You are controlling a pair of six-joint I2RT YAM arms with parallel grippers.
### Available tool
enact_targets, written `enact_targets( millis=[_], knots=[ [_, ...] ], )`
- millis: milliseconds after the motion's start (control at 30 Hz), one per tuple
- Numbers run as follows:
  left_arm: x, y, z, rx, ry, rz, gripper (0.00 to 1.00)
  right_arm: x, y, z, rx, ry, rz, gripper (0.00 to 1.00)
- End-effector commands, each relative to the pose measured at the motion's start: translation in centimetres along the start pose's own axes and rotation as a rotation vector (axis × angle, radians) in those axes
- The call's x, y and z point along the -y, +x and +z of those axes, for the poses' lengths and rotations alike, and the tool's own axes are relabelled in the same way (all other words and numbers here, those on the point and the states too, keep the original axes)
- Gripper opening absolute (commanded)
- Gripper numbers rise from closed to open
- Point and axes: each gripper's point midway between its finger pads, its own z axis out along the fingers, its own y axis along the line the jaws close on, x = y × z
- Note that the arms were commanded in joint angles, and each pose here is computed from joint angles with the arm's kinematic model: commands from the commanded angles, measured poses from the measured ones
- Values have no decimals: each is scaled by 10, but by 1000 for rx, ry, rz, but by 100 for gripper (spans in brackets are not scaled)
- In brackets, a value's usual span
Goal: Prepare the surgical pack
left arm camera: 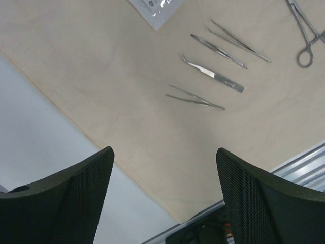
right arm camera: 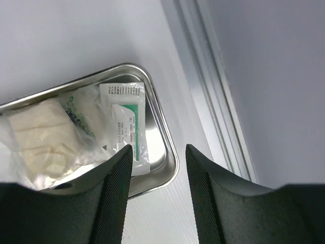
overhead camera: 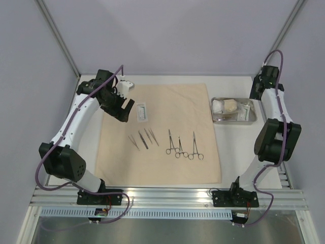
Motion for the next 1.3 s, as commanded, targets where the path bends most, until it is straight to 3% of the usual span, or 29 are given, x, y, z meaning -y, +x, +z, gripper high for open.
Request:
enact_targets(
  millis=[0, 133, 200, 400, 600, 767, 1033, 1233, 1267],
  knots=[
    [9, -29, 16, 14, 38, -54, 90, 2, -49, -71, 229, 89, 102, 51],
    [12, -55, 52, -21, -11, -44, 90, -42, -45, -104, 309, 15, 98, 54],
    [5, -61, 79, -60, -29, -132, 90, -53, -41, -119, 347, -11, 106, 54],
    [-33, -86, 133, -24, -197, -294, 91, -107, -20, -147, 389, -195, 91, 56],
    [-54, -79, 182, -91, -206, -400, 74, -115, 3, -144, 341, -219, 57, 56],
    [-55, -67, 209, -140, -149, -424, 72, -115, 11, -145, 336, -226, 56, 56],
    [-41, -61, 229, -175, -39, -446, 43, -118, 8, -148, 341, -224, 52, 56],
    [-31, -65, 231, -165, 36, -420, 10, -120, 12, -146, 332, -221, 41, 56],
    [-31, -67, 231, -163, 39, -416, 0, -120, 12, -146, 331, -223, 43, 56]
  ],
)
